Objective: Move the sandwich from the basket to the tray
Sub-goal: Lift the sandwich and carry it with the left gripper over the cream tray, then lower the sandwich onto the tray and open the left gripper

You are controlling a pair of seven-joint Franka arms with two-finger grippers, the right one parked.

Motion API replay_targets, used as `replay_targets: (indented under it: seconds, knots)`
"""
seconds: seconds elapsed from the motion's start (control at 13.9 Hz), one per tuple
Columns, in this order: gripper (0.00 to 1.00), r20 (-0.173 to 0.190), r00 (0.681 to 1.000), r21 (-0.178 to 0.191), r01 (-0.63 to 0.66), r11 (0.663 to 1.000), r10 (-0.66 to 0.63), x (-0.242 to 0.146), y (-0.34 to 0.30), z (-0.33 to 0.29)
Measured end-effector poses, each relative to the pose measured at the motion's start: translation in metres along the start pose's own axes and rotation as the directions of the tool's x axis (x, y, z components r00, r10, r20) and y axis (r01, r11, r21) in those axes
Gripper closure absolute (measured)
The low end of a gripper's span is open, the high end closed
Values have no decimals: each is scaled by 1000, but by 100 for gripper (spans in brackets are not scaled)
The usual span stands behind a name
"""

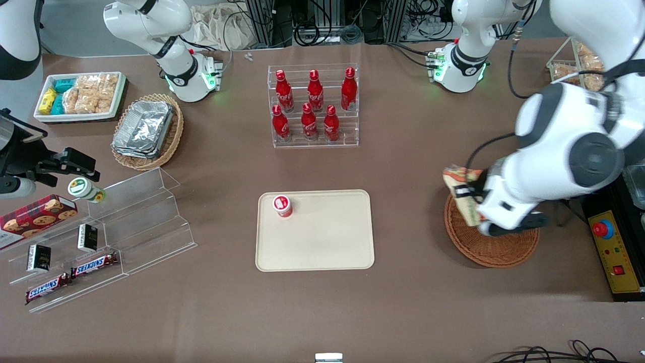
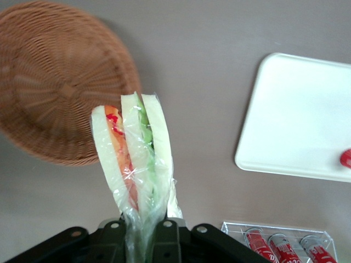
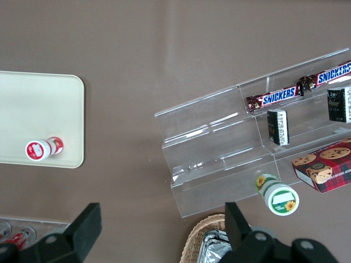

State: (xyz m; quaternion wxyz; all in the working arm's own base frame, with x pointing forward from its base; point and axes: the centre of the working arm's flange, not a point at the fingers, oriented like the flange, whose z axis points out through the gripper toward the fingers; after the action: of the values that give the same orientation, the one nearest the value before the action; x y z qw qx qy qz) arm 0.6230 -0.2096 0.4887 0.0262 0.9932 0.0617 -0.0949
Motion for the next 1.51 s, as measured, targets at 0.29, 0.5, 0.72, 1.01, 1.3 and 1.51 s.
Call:
replay_targets:
  seconds: [0.29,0.5,0.72,1.01,1.3,1.51]
  knots:
    - [84,-34,984,53,-174,983,176,-27,105,56]
    - [84,-55,974,26,-219,975,220,-39,172,122]
    - [84,-66,969,-29,-239,970,237,-34,201,176]
    - [84,-64,957,-25,-285,958,283,-38,226,241]
    - [84,-37,955,-6,-293,956,293,-39,231,289]
    - [84,-37,956,-14,-293,956,292,-38,233,297]
